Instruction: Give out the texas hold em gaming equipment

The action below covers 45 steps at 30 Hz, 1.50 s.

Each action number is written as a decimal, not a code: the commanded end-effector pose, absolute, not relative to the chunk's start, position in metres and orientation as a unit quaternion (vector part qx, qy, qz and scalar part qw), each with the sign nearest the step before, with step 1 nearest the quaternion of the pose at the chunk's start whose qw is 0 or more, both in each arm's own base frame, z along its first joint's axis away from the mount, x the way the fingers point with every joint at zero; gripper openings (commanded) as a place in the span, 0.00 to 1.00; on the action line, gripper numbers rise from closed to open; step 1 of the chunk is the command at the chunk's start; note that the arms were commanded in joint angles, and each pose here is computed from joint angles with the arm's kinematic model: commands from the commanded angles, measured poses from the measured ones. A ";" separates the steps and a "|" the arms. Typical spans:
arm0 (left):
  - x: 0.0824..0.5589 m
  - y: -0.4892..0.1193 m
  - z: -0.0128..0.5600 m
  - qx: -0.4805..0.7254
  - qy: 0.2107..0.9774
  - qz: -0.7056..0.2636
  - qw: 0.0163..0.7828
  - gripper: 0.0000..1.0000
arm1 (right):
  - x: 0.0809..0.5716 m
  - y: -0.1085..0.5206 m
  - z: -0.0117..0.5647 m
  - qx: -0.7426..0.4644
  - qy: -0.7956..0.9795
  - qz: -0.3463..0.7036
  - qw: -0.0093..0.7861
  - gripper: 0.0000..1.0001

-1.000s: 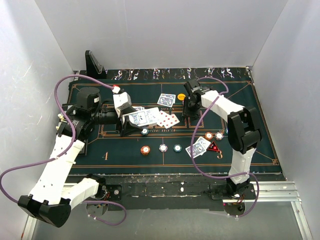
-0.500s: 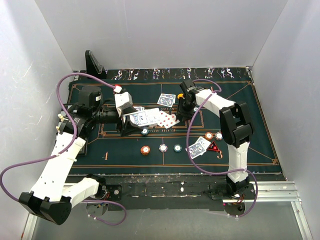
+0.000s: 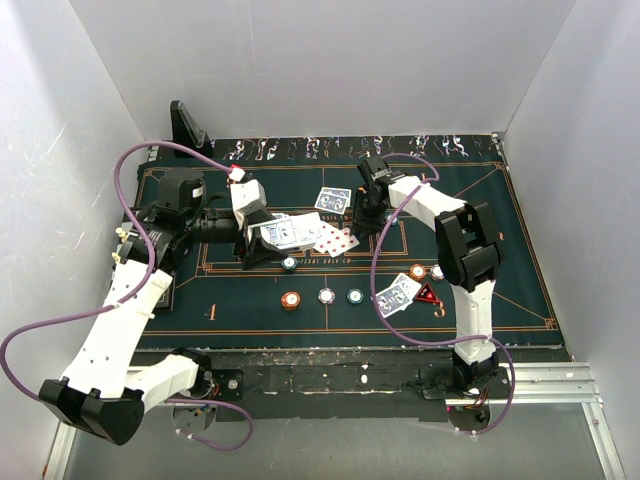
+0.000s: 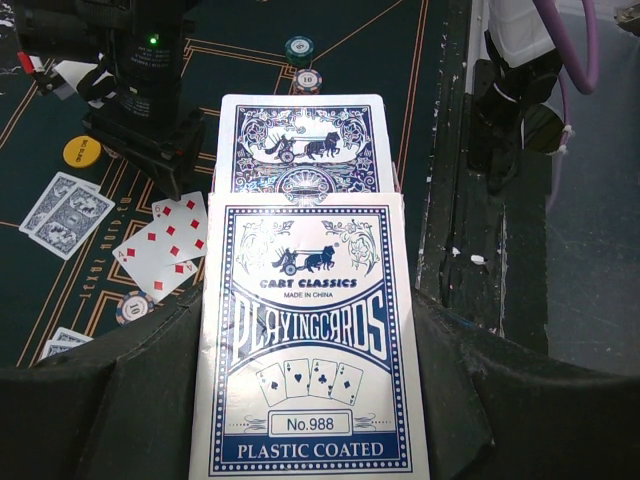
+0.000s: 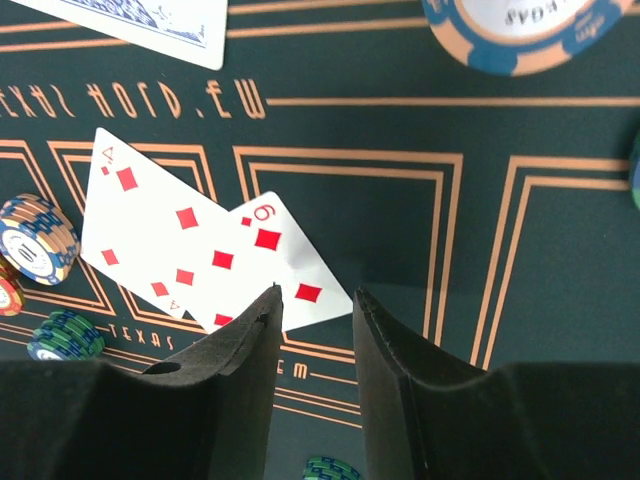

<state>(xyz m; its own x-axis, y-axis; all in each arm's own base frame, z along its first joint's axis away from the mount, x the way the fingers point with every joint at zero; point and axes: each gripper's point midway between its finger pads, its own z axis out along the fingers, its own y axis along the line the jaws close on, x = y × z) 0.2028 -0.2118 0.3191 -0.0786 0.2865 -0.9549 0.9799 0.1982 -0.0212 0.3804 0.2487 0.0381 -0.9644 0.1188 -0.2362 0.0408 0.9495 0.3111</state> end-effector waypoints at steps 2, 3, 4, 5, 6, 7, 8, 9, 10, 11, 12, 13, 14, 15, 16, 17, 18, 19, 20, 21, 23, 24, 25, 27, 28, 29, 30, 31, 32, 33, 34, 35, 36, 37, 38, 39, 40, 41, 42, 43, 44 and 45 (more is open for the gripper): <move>0.204 -0.213 0.337 0.513 0.603 -0.381 0.477 0.11 | 0.402 0.258 0.044 0.027 0.973 0.172 0.153 0.41; 0.204 -0.213 0.336 0.512 0.605 -0.382 0.475 0.11 | 0.402 0.259 0.042 0.026 0.973 0.174 0.152 0.41; 0.204 -0.213 0.336 0.512 0.604 -0.381 0.476 0.11 | 0.402 0.260 0.040 0.026 0.972 0.176 0.151 0.41; 0.204 -0.213 0.336 0.512 0.605 -0.381 0.476 0.11 | 0.402 0.261 0.037 0.025 0.973 0.177 0.148 0.41; 0.205 -0.213 0.335 0.512 0.606 -0.381 0.475 0.11 | 0.401 0.261 0.035 0.026 0.973 0.177 0.146 0.41; 0.205 -0.213 0.335 0.512 0.606 -0.379 0.476 0.11 | 0.401 0.262 0.033 0.026 0.973 0.178 0.144 0.41; 0.205 -0.212 0.335 0.511 0.606 -0.378 0.478 0.11 | 0.401 0.262 0.030 0.025 0.973 0.178 0.142 0.41; 0.205 -0.213 0.335 0.512 0.606 -0.379 0.477 0.11 | 0.401 0.263 0.028 0.024 0.973 0.179 0.141 0.41; 0.205 -0.212 0.335 0.511 0.606 -0.378 0.478 0.11 | 0.401 0.263 0.027 0.023 0.973 0.181 0.140 0.41; 0.206 -0.212 0.334 0.511 0.607 -0.378 0.477 0.11 | 0.400 0.265 0.025 0.022 0.973 0.185 0.138 0.41; 0.207 -0.212 0.334 0.510 0.608 -0.378 0.477 0.11 | 0.400 0.266 0.025 0.021 0.972 0.188 0.137 0.41; 0.207 -0.212 0.333 0.510 0.608 -0.378 0.477 0.10 | 0.400 0.267 0.026 0.023 0.971 0.195 0.137 0.40; 0.207 -0.212 0.333 0.509 0.609 -0.377 0.476 0.10 | 0.401 0.271 0.027 0.023 0.970 0.201 0.137 0.40; 0.208 -0.212 0.332 0.509 0.610 -0.378 0.476 0.10 | 0.401 0.273 0.029 0.023 0.968 0.209 0.138 0.40; 0.209 -0.212 0.331 0.509 0.610 -0.377 0.476 0.10 | 0.403 0.276 0.031 0.023 0.966 0.215 0.139 0.40; 0.209 -0.211 0.331 0.509 0.610 -0.377 0.477 0.10 | 0.403 0.277 0.034 0.025 0.965 0.220 0.140 0.39; 0.210 -0.211 0.330 0.508 0.612 -0.377 0.476 0.10 | 0.404 0.280 0.037 0.024 0.964 0.225 0.143 0.39; 0.210 -0.211 0.330 0.507 0.611 -0.377 0.477 0.10 | 0.406 0.282 0.040 0.022 0.962 0.229 0.147 0.39; 0.210 -0.211 0.330 0.506 0.612 -0.377 0.476 0.10 | 0.406 0.284 0.042 0.021 0.961 0.233 0.147 0.38; 0.211 -0.211 0.329 0.506 0.613 -0.377 0.476 0.11 | 0.407 0.285 0.044 0.020 0.960 0.235 0.148 0.38; 0.212 -0.210 0.327 0.503 0.616 -0.375 0.476 0.10 | 0.408 0.287 0.045 0.019 0.960 0.238 0.150 0.38; 0.212 -0.210 0.327 0.501 0.617 -0.375 0.477 0.10 | 0.407 0.287 0.044 0.018 0.959 0.239 0.148 0.37; 0.214 -0.209 0.325 0.497 0.620 -0.375 0.478 0.10 | 0.408 0.288 0.043 0.017 0.959 0.242 0.148 0.37; 0.213 -0.209 0.322 0.495 0.621 -0.379 0.475 0.10 | 0.405 0.292 0.041 0.020 0.957 0.252 0.140 0.36; 0.212 -0.209 0.322 0.496 0.620 -0.379 0.476 0.10 | 0.404 0.293 0.041 0.021 0.956 0.257 0.138 0.36; 0.213 -0.209 0.322 0.498 0.618 -0.378 0.476 0.10 | 0.404 0.295 0.041 0.020 0.955 0.262 0.138 0.36; 0.215 -0.209 0.322 0.497 0.619 -0.377 0.477 0.10 | 0.404 0.298 0.042 0.017 0.953 0.268 0.138 0.36; 0.215 -0.209 0.322 0.497 0.619 -0.378 0.477 0.10 | 0.404 0.299 0.044 0.015 0.952 0.270 0.140 0.35; 0.216 -0.209 0.322 0.496 0.619 -0.380 0.476 0.10 | 0.405 0.301 0.048 0.012 0.952 0.272 0.143 0.35; 0.216 -0.210 0.321 0.494 0.622 -0.384 0.471 0.10 | 0.407 0.301 0.053 0.011 0.950 0.274 0.147 0.35; 0.216 -0.210 0.320 0.494 0.621 -0.386 0.470 0.10 | 0.408 0.301 0.059 0.008 0.950 0.273 0.153 0.35; 0.216 -0.210 0.319 0.493 0.622 -0.386 0.470 0.10 | 0.410 0.300 0.068 0.007 0.948 0.272 0.164 0.35; 0.215 -0.210 0.319 0.492 0.622 -0.386 0.471 0.10 | 0.413 0.297 0.077 0.008 0.947 0.269 0.175 0.36; 0.215 -0.209 0.319 0.493 0.620 -0.383 0.474 0.10 | 0.415 0.296 0.090 0.006 0.944 0.271 0.189 0.38; 0.215 -0.209 0.317 0.491 0.623 -0.384 0.473 0.10 | 0.416 0.294 0.102 0.006 0.942 0.270 0.200 0.41; 0.214 -0.209 0.317 0.492 0.622 -0.384 0.474 0.10 | 0.414 0.293 0.121 0.000 0.938 0.276 0.212 0.45; 0.215 -0.209 0.315 0.491 0.625 -0.383 0.471 0.10 | 0.411 0.294 0.138 -0.008 0.933 0.285 0.220 0.48; 0.216 -0.209 0.315 0.491 0.623 -0.383 0.472 0.10 | 0.407 0.294 0.155 -0.011 0.929 0.294 0.223 0.53; 0.215 -0.209 0.314 0.491 0.625 -0.384 0.470 0.10 | 0.399 0.293 0.172 -0.017 0.926 0.303 0.226 0.56; 0.216 -0.209 0.312 0.491 0.625 -0.383 0.470 0.10 | 0.390 0.292 0.185 -0.020 0.922 0.314 0.225 0.59; 0.217 -0.209 0.310 0.491 0.626 -0.384 0.469 0.10 | 0.381 0.291 0.203 -0.025 0.916 0.328 0.230 0.62; 0.218 -0.209 0.310 0.490 0.626 -0.382 0.472 0.10 | 0.370 0.289 0.218 -0.027 0.910 0.341 0.236 0.67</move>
